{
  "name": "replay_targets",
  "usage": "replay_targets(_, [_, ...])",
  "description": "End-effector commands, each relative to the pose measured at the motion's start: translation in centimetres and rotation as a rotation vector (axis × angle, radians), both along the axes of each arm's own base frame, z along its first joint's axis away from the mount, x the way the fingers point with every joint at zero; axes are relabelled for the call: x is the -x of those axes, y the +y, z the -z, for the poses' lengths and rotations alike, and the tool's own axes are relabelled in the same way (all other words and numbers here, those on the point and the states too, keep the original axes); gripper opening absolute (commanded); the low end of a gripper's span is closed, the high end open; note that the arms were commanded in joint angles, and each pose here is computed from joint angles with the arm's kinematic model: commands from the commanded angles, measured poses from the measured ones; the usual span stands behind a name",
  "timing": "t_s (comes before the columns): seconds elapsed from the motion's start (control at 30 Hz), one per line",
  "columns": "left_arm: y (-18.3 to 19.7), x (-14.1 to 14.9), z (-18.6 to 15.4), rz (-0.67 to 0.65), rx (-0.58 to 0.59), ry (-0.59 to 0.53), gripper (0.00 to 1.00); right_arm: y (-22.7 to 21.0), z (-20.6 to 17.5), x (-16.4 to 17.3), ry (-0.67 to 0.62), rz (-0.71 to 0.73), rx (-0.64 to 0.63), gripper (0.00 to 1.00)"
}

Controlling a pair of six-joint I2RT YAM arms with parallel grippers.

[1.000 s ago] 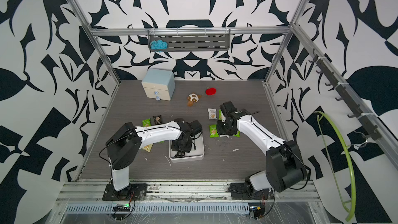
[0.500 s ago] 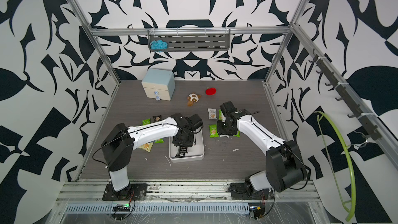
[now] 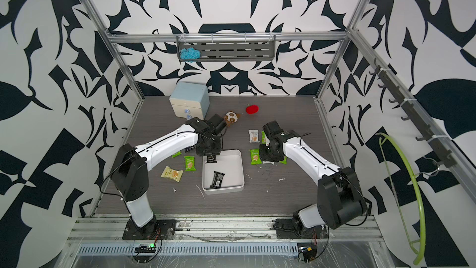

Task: Take the cookies out of the storage box
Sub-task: Place the cookie at the center of the board.

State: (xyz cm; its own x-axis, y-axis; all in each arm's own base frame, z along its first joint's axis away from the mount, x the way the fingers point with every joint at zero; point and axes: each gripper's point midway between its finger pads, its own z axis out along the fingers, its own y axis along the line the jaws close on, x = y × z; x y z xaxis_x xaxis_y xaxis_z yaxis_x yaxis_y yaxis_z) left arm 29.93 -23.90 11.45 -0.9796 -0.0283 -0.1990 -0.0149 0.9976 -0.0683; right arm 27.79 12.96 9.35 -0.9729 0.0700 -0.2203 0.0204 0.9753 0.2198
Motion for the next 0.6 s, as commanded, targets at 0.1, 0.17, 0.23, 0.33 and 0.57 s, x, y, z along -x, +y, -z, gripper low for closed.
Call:
replay_targets(0.1, [4.3, -4.6, -0.9, -0.019, -0.002, -0.026, 0.51, -0.6, -0.8, -1.8, -0.039, 0.025, 0.040, 0.35])
replay_targets(0.17, [5.0, -6.0, -0.3, -0.029, 0.002, -0.021, 0.51, -0.6, -0.9, -2.1, -0.038, 0.038, 0.041, 0.35])
replay_targets(0.23, [5.3, -7.4, 0.7, -0.030, 0.000, -0.013, 0.51, -0.5, -1.0, -2.6, -0.042, 0.047, 0.042, 0.35])
replay_targets(0.33, [5.2, -9.3, 2.2, -0.022, -0.001, -0.010, 0.51, -0.5, -0.7, -3.2, -0.042, 0.060, 0.051, 0.35])
replay_targets(0.57, [5.3, -12.1, 5.9, -0.042, -0.007, 0.015, 0.52, -0.6, 0.0, -3.7, -0.031, 0.097, 0.049, 0.35])
